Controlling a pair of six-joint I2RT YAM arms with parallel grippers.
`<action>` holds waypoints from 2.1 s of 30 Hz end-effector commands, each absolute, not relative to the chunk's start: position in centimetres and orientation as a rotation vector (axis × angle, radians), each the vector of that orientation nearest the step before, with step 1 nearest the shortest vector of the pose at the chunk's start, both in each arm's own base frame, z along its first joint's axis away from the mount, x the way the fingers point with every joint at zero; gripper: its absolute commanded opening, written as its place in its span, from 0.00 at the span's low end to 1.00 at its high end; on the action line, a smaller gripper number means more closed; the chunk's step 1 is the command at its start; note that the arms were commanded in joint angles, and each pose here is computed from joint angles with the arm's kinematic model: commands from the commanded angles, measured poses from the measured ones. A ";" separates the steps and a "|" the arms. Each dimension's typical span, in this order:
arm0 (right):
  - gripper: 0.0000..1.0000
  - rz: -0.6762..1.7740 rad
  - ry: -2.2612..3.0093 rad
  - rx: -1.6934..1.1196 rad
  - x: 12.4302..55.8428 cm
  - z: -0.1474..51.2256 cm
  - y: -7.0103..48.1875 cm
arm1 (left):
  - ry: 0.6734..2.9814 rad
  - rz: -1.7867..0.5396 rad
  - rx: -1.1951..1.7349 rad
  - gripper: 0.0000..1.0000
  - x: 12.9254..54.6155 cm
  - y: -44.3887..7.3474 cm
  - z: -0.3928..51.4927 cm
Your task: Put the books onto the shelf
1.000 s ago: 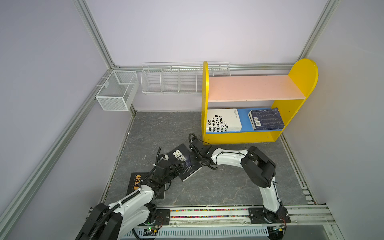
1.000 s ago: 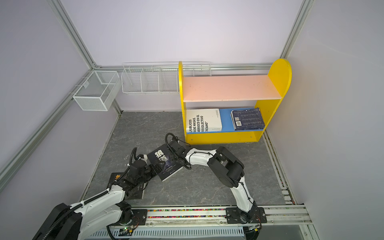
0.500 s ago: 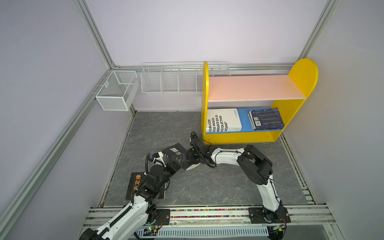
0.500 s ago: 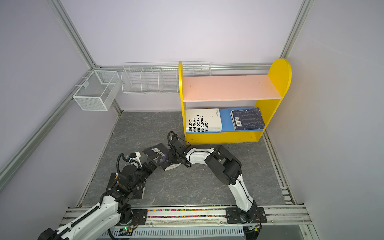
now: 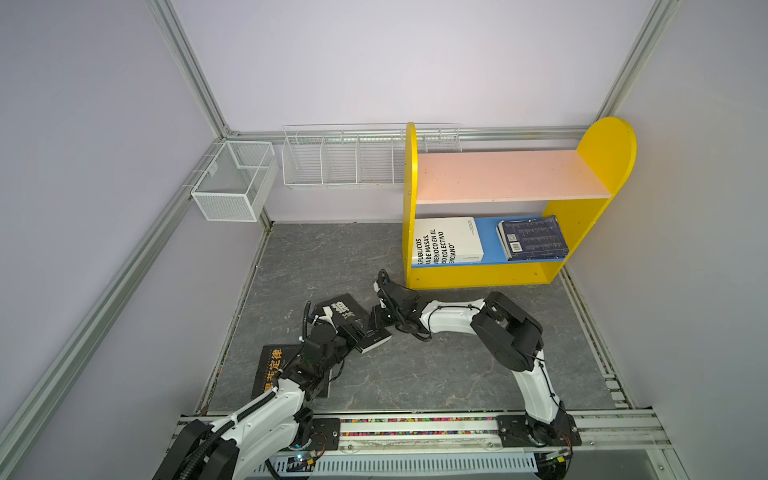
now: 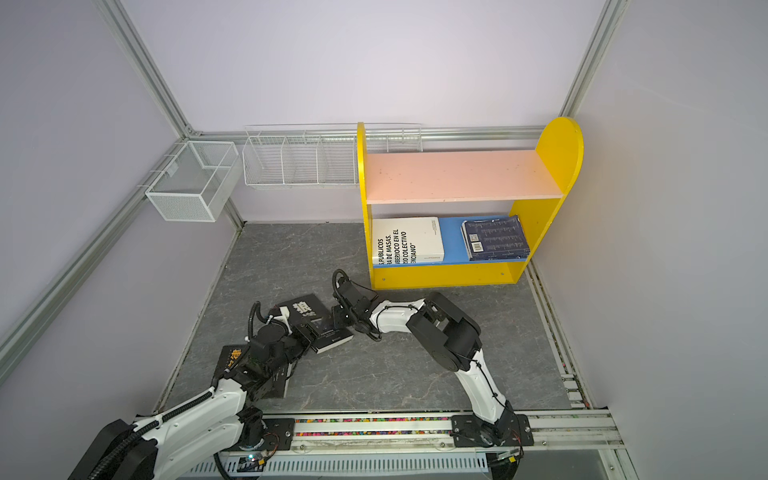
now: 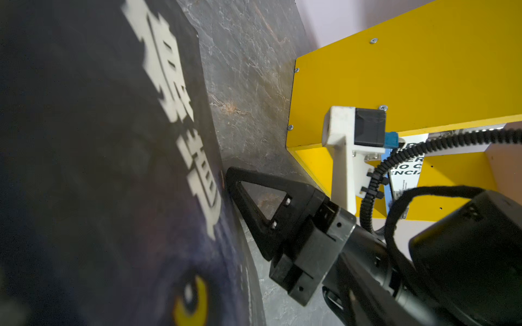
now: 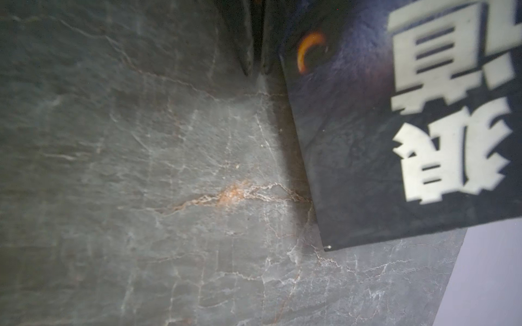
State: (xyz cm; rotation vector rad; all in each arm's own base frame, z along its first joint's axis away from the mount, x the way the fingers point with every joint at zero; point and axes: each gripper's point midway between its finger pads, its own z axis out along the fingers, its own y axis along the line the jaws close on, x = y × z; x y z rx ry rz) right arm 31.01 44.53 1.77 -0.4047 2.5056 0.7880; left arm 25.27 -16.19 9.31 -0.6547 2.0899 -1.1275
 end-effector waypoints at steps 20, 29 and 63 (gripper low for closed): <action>0.12 0.496 2.940 -0.476 23.8 -8.9 37.7 | 2.255 -1.018 -0.717 0.57 24.1 -15.7 11.1; 0.11 0.509 2.926 -0.470 24.1 -8.4 37.9 | 2.297 -0.957 -0.772 0.35 23.8 -14.9 11.1; 0.89 1.429 1.765 -0.262 23.6 36.7 31.6 | 1.416 -1.268 0.086 0.00 21.9 -18.0 50.1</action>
